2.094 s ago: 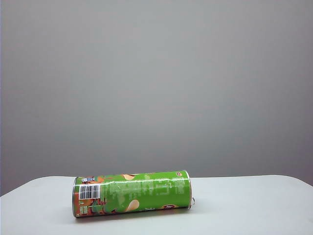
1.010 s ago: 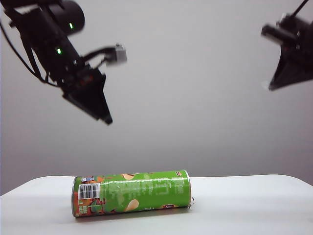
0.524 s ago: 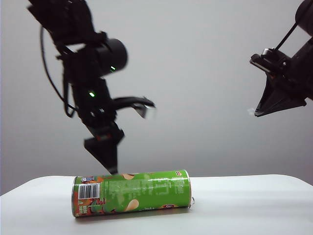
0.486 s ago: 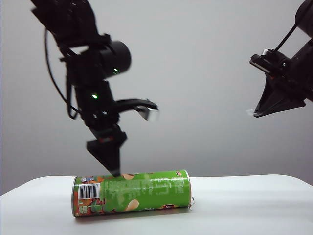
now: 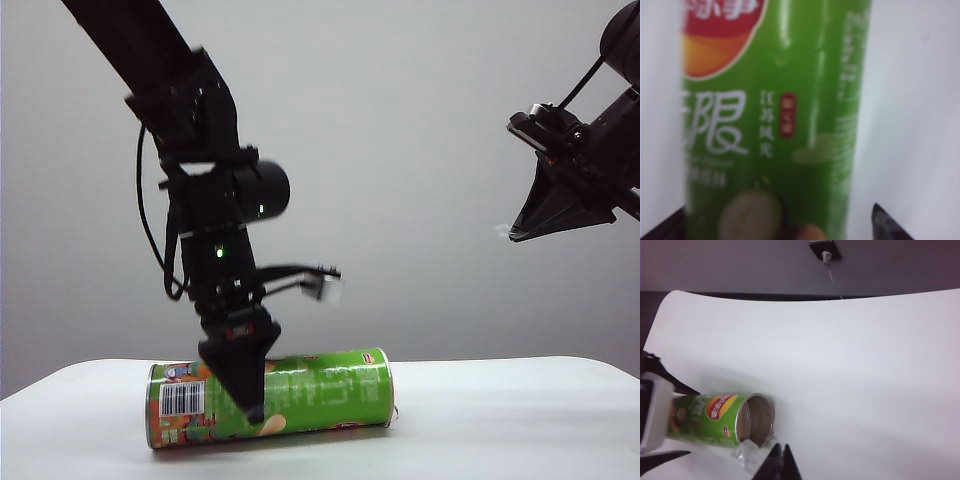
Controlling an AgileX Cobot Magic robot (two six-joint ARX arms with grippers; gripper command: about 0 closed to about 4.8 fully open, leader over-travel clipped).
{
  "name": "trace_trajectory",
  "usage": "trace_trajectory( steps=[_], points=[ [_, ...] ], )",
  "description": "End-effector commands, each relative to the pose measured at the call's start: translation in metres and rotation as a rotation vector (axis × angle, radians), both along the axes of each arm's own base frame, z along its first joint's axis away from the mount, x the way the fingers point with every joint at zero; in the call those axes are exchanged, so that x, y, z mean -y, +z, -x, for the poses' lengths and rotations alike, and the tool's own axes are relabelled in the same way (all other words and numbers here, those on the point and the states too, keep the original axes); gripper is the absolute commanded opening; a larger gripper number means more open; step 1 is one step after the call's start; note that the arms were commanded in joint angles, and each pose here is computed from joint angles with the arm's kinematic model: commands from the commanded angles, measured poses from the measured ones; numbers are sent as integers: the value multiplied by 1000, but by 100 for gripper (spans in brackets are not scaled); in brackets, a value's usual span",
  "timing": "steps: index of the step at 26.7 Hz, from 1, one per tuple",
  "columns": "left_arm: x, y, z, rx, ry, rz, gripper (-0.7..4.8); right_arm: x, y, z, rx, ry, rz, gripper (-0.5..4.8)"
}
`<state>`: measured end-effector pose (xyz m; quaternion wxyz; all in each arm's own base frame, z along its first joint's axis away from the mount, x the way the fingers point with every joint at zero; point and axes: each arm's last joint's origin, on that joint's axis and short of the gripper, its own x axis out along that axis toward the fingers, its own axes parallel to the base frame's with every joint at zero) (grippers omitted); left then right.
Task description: Pick up the green tub of chips from the desk, pull out the transparent container with the chips inside partially, and then place the chips back on the desk.
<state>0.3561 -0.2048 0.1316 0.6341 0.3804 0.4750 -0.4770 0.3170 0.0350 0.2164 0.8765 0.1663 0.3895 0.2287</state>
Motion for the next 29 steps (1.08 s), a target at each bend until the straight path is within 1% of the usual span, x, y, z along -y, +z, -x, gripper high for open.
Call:
trace_trajectory(
  steps=[1,3,8,9,12,14,15,17,18,20,22,23,26,28,29],
  points=[
    [0,-12,-1,-41,2,-12,479,0,2,-1,20,7,0,0],
    [1,-16,-1,-44,2,-14,479,0,2,-1,20,7,0,0],
    [4,-16,-6,8,18,0,479,0,2,-1,20,6,3,0],
    [4,-16,-6,7,18,-1,431,0,2,-1,20,6,3,0],
    [4,-16,-6,9,15,-4,346,0,2,-1,20,6,3,0],
    [4,-16,-6,9,15,-4,270,0,2,-1,20,6,3,0],
    [4,-16,-6,10,15,-7,256,0,2,-1,20,6,3,0],
    [3,-10,-4,-6,-33,-30,256,0,1,-1,16,7,2,0],
    [2,1,-3,-21,-82,-43,256,0,1,0,5,22,-17,0],
    [1,16,-2,-7,-98,-38,256,2,2,0,-10,44,-69,0],
    [1,34,-1,32,-117,-19,256,4,3,1,-38,75,-161,1],
    [0,42,0,54,-119,-11,256,7,4,2,-56,90,-214,8],
    [-3,72,6,122,-146,19,256,17,7,3,-92,127,-340,63],
    [-6,90,12,161,-163,35,259,23,9,5,-111,157,-416,64],
    [-7,98,15,167,-178,61,259,26,10,5,-118,190,-466,64]
  ],
)
